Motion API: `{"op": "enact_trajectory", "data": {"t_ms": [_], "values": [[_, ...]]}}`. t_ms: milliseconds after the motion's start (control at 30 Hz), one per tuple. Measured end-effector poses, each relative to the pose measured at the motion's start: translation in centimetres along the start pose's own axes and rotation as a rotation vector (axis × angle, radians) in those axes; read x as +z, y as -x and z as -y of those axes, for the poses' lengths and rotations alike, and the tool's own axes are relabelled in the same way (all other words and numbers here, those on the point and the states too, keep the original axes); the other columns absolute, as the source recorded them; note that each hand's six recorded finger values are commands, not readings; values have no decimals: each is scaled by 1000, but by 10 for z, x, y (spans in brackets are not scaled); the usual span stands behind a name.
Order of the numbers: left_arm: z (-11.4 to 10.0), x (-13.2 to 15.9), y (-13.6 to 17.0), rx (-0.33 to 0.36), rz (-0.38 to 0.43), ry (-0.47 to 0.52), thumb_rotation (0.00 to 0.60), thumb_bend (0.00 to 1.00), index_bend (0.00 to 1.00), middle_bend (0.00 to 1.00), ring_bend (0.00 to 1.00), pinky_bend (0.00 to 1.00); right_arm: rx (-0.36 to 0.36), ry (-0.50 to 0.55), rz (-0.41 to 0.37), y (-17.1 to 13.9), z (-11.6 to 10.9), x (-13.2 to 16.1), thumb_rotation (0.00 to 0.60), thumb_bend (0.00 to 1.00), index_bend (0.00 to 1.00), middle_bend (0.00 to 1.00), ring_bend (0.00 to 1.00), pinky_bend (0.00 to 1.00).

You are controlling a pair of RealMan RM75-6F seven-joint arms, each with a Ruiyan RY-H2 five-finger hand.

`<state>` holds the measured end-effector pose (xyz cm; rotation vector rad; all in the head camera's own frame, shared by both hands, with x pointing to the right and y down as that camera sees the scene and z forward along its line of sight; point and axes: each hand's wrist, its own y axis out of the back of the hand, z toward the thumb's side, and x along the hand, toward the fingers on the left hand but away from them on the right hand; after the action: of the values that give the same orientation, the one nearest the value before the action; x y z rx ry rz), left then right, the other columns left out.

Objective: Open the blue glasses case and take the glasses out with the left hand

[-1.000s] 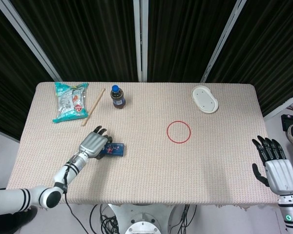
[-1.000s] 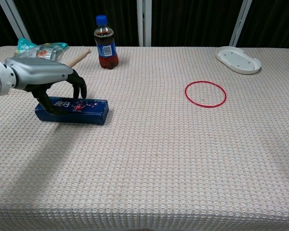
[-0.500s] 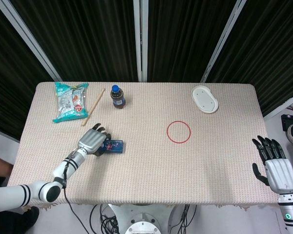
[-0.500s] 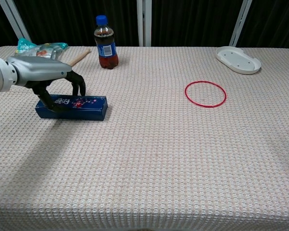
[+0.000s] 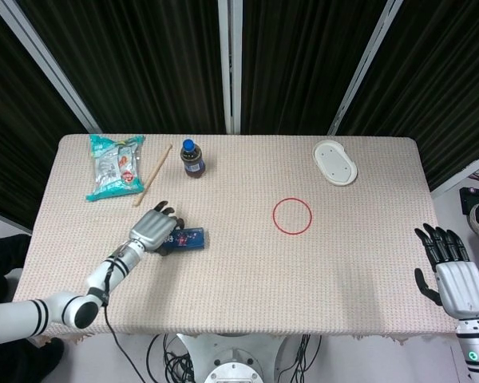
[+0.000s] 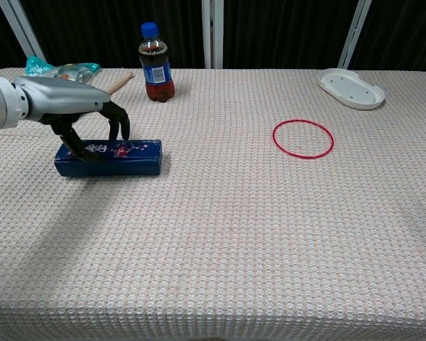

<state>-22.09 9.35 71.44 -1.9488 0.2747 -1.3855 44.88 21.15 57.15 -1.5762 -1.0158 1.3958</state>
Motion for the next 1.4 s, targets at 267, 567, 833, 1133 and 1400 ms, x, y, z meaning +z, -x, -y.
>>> {"op": "enact_trajectory", "data": {"t_ms": [267, 567, 833, 1133, 1400], "values": [[-3, -7, -10, -26, -24, 28, 469, 769, 250, 282, 112, 0, 0, 0, 6, -3, -1, 0, 600, 429, 0, 56, 0, 0], [-2, -24, -20, -47, -77, 57, 470, 761, 153, 186, 24, 0, -7, -2, 12, -7, -3, -1, 600, 429, 0, 61, 0, 0], [-5, -42, -22, 9, -148, 57, 490, 742, 154, 184, 24, 0, -18, -6, 3, -9, -5, 2, 600, 429, 0, 61, 0, 0], [-19, -15, 1, 137, -39, 142, 494, 741, 249, 302, 78, 0, -16, -5, -13, -5, -3, 6, 600, 429, 0, 61, 0, 0], [-3, 24, -1, 103, 70, 167, 496, 727, 249, 314, 78, 0, -7, 1, -4, -3, -2, 1, 600, 429, 0, 61, 0, 0]]}}
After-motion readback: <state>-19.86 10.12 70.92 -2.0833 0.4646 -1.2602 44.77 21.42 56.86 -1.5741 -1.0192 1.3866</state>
